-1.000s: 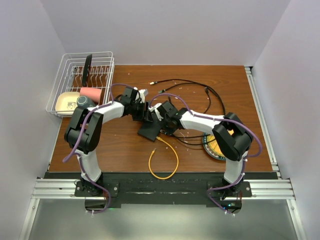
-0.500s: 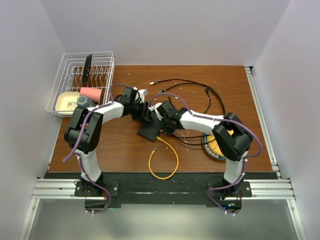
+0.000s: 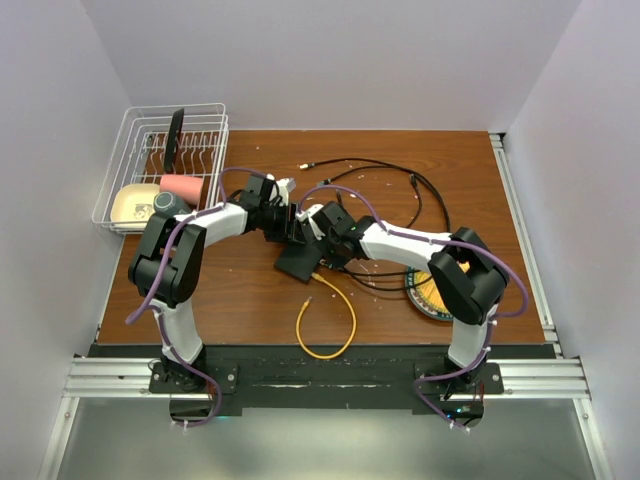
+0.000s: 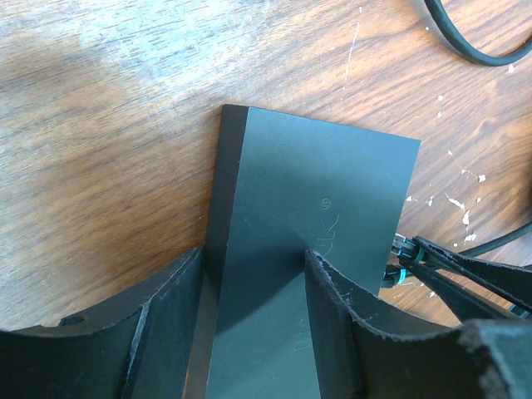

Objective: Insert the plug into the switch port

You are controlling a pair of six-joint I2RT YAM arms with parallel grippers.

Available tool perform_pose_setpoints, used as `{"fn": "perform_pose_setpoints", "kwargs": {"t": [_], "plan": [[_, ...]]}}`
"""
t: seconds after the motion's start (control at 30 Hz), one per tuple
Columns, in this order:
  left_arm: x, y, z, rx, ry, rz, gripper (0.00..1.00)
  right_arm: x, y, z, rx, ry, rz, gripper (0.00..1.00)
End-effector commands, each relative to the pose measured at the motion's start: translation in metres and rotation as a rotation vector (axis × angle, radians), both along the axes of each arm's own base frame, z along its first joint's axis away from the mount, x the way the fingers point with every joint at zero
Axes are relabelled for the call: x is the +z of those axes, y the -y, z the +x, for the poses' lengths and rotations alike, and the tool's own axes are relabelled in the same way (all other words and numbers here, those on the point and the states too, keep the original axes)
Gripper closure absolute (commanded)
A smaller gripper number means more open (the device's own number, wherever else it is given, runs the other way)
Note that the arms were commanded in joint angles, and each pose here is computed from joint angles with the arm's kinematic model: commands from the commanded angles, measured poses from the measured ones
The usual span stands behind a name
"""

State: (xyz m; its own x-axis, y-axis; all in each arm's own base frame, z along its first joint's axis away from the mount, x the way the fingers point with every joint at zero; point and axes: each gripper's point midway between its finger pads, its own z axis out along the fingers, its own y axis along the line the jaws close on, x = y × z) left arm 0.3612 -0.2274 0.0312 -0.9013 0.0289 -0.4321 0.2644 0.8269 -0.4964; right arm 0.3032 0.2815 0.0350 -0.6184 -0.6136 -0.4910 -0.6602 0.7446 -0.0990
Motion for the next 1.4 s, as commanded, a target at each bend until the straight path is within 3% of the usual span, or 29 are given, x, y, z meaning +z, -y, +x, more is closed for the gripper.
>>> {"fn": "perform_pose_setpoints", "kwargs": {"t": [0.0,0.37,1.37], "plan": [[-0.005,0.005,-0.006,-0.020,-0.021,-0.024,0.44,0.052,-0.036,0.017,0.024,0.129,0.157,1.00],[0.002,0.011,-0.005,-0.047,-0.003,-0.056,0.43,0.019,-0.044,0.005,0.120,0.076,0.146,1.00],[0.005,0.031,-0.021,-0.148,-0.015,-0.176,0.49,0.056,-0.083,0.021,0.260,0.198,0.292,1.00]]}}
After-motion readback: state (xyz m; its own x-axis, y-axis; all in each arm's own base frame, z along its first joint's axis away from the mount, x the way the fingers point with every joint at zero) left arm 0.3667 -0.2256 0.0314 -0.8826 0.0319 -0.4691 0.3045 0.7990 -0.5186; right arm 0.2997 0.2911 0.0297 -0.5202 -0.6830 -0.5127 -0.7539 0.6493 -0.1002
